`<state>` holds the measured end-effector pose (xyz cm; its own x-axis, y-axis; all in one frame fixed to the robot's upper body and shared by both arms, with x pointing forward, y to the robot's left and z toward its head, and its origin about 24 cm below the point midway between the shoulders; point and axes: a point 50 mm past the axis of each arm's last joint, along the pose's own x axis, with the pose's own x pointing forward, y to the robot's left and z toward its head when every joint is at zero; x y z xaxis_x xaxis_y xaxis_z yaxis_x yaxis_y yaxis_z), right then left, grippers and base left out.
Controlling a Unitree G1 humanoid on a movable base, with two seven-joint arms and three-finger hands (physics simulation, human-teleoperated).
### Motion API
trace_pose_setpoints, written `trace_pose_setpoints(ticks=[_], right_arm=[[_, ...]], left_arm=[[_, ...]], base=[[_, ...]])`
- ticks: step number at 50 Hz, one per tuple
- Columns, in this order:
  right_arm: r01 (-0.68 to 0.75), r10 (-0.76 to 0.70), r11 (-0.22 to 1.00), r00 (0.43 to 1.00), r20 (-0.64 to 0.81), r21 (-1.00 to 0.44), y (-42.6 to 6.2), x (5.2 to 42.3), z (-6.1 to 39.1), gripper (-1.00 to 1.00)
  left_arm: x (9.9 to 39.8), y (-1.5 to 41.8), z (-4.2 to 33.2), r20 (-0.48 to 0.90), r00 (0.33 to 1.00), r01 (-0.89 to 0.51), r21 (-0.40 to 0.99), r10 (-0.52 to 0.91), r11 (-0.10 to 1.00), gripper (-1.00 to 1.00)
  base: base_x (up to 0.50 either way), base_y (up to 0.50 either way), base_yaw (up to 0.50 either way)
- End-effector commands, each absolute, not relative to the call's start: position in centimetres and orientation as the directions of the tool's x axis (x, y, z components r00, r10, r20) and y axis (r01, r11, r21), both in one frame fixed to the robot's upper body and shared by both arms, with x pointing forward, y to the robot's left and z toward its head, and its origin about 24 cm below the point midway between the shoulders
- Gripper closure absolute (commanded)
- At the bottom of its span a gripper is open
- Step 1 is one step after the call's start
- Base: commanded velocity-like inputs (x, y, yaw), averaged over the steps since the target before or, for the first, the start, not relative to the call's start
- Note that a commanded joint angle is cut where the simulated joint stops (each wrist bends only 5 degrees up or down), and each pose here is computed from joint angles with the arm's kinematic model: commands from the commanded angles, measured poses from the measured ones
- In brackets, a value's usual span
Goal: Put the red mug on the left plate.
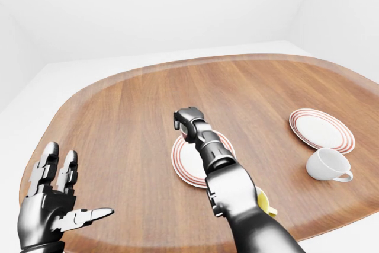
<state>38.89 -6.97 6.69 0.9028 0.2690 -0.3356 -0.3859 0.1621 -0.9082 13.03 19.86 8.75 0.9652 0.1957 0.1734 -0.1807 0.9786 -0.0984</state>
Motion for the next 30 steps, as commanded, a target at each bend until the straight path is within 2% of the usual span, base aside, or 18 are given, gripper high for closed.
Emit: trace_pose_setpoints(ticks=[1, 6, 20, 30], right_arm=[[-0.389, 0.216, 0.341, 0.918, -0.331, -0.856, -8.2, 38.7, 5.8, 1.00], [-0.413, 0.215, 0.360, 0.909, -0.357, -0.837, -8.5, 38.3, 5.0, 1.00], [-0.462, 0.156, 0.317, 0.887, -0.435, -0.828, -9.6, 37.2, 2.7, 1.00], [-0.419, 0.092, 0.294, 0.907, -0.411, -0.859, -10.2, 37.0, 2.2, 1.00]], left_arm=[[13.1, 19.8, 8.7, 0.172, 0.966, -0.181, -0.096, 0.195, 0.979, -1.00], [13.0, 19.8, 8.7, 0.170, 0.966, -0.182, -0.098, 0.196, 0.978, -1.00], [13.1, 19.8, 8.6, 0.168, 0.966, -0.183, -0.098, 0.198, 0.978, -1.00], [13.0, 19.9, 8.6, 0.166, 0.965, -0.186, -0.101, 0.201, 0.977, -1.00]], base=[[0.00, 0.00, 0.00], [0.00, 0.00, 0.00], [0.00, 0.00, 0.00], [0.00, 0.00, 0.00]])
